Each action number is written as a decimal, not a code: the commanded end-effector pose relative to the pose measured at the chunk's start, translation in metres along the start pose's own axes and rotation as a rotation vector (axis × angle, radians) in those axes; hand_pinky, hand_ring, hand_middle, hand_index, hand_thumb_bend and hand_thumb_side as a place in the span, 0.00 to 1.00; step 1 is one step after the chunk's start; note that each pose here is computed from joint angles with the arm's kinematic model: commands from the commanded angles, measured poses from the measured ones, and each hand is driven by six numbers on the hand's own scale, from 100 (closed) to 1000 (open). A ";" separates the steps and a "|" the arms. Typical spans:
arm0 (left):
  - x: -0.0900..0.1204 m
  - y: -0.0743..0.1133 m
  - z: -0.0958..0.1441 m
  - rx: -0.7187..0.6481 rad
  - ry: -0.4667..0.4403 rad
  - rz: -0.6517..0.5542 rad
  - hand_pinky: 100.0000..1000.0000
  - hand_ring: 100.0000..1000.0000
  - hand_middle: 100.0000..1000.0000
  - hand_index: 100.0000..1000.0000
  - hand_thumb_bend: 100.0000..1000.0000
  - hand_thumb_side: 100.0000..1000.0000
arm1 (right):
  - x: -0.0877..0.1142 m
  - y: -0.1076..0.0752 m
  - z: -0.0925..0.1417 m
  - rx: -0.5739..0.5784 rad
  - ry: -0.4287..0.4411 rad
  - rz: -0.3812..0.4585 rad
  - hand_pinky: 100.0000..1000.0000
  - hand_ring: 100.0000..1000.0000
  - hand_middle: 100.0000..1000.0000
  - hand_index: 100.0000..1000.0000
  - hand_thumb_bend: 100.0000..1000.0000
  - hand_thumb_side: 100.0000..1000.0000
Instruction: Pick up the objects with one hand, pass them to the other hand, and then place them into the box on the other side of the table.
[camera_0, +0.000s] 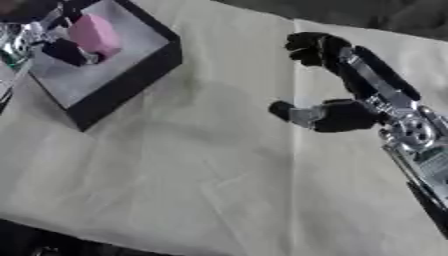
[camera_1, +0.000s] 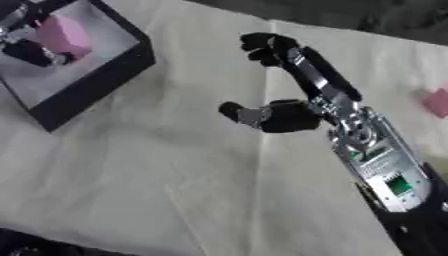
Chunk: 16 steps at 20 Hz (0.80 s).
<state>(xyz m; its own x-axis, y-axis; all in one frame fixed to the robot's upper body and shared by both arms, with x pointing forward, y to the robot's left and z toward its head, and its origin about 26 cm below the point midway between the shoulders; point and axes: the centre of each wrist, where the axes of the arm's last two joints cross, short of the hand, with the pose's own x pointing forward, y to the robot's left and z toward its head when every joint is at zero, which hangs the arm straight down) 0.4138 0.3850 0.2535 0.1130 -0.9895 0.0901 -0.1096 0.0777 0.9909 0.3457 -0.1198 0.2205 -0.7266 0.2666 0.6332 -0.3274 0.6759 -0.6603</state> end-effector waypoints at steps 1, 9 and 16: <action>-0.006 0.020 -0.001 0.066 0.025 -0.035 0.81 0.78 0.75 0.83 0.73 0.34 | 0.009 -0.011 -0.001 -0.016 -0.026 0.022 0.86 0.82 0.78 0.86 0.52 0.17; -0.006 0.029 0.000 0.116 0.048 -0.056 0.81 0.78 0.76 0.83 0.79 0.32 | 0.009 -0.011 0.000 -0.021 -0.027 0.017 0.86 0.82 0.78 0.86 0.52 0.17; 0.003 0.043 0.008 0.143 -0.004 0.005 0.75 0.73 0.70 0.79 0.57 0.27 | 0.013 -0.014 0.000 -0.030 -0.037 0.022 0.86 0.82 0.78 0.86 0.53 0.15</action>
<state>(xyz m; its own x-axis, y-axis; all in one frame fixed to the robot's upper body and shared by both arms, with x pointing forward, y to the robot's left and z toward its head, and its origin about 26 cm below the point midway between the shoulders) 0.4095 0.3787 0.2715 0.1099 -0.9890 0.0990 -0.1963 0.0760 0.9776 0.3430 -0.1210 0.2241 -0.7292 0.2587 0.6335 -0.3252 0.6835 -0.6535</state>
